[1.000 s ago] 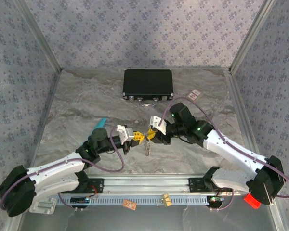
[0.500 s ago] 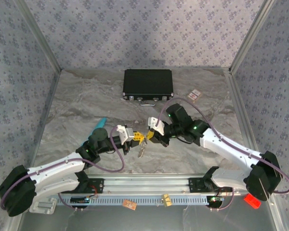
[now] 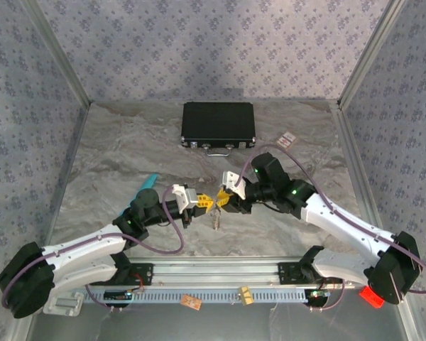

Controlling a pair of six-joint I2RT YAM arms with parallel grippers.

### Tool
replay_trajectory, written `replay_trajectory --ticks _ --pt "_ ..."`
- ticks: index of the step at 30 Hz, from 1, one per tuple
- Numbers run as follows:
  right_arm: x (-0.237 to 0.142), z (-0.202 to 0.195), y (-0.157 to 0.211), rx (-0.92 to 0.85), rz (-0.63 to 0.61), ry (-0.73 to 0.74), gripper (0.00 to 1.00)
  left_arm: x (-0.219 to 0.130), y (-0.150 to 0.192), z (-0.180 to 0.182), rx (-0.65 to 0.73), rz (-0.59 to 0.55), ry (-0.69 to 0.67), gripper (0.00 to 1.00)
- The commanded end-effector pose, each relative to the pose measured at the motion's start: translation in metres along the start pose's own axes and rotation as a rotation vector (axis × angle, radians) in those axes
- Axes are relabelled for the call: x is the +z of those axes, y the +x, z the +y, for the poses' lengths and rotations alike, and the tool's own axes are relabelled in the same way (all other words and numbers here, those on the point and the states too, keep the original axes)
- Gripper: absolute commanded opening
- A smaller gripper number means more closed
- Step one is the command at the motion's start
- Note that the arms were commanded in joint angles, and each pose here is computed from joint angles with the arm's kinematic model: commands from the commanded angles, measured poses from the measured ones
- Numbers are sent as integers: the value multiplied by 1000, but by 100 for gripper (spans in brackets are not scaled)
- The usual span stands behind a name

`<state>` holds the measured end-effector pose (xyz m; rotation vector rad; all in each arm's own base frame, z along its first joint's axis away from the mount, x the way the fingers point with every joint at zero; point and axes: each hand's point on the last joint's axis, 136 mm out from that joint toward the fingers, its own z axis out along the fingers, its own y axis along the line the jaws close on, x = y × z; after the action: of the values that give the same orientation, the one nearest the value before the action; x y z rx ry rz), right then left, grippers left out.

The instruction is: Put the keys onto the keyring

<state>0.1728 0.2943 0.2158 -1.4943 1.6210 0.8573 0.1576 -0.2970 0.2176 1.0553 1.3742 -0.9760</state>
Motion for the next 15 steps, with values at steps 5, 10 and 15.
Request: replay_trajectory --ticks 5,10,15 --pt "4 1 -6 15 -29 -32 7 2 -23 -4 26 -79 32 0" --pt "1 0 -4 -14 33 -20 0 4 -13 3 23 -14 -5 5" --pt "4 0 13 -87 205 3 0 7 10 8 28 122 -21 12"
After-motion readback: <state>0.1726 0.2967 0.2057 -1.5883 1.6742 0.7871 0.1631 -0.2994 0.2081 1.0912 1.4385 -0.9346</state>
